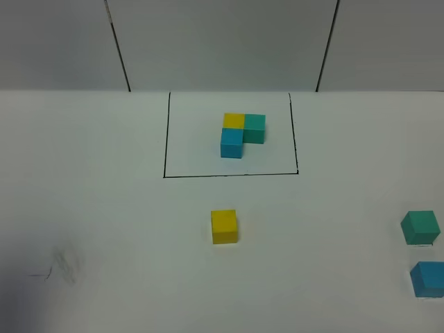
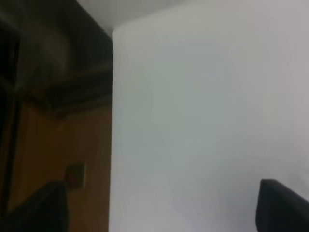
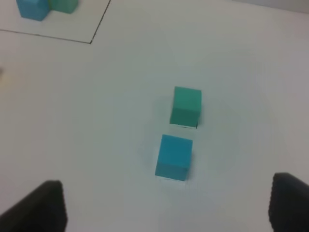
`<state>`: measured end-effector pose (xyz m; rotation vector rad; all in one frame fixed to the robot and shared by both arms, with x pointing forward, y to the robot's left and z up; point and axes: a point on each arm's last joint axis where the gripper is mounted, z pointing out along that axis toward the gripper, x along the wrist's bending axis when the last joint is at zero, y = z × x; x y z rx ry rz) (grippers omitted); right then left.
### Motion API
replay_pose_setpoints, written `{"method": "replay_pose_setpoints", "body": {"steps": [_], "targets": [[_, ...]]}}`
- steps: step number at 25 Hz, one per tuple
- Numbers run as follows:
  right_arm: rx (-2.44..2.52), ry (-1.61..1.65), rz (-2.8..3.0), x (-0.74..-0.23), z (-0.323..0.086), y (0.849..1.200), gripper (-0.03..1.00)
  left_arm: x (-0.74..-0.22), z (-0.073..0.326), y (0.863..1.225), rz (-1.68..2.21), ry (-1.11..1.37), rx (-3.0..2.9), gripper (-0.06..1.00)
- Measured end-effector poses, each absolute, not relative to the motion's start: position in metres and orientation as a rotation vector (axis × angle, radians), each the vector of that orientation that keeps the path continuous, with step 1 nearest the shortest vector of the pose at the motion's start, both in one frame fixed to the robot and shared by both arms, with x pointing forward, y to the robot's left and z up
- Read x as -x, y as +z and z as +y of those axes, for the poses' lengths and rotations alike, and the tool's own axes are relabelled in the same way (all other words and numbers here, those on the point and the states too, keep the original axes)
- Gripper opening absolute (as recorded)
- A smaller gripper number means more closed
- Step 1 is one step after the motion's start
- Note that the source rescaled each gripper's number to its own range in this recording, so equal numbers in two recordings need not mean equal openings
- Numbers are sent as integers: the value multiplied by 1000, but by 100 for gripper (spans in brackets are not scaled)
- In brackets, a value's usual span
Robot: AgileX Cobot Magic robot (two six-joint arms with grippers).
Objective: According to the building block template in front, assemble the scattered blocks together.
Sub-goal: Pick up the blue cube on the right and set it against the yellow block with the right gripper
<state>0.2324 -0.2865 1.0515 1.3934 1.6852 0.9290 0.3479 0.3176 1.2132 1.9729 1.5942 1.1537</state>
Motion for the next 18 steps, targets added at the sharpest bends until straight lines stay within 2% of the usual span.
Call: {"method": "replay_pose_setpoints", "body": {"steps": [3,8,12,18], "targets": [[-1393,929,1685,-232,-287,1051,73,-276,317,1202,1461,1202,-1832,70],[-1393,929,1685,-232,-287,1051,73,-214,309,1163,1340,1110,-1665,69],[-1393,929,1685,-232,-287,1051,73,-201,307,1123,1404,1014,-1567,69],[-1394,930,1685,-232,-286,1052,73,-214,306,1070,1545,895,-1571,69]]}}
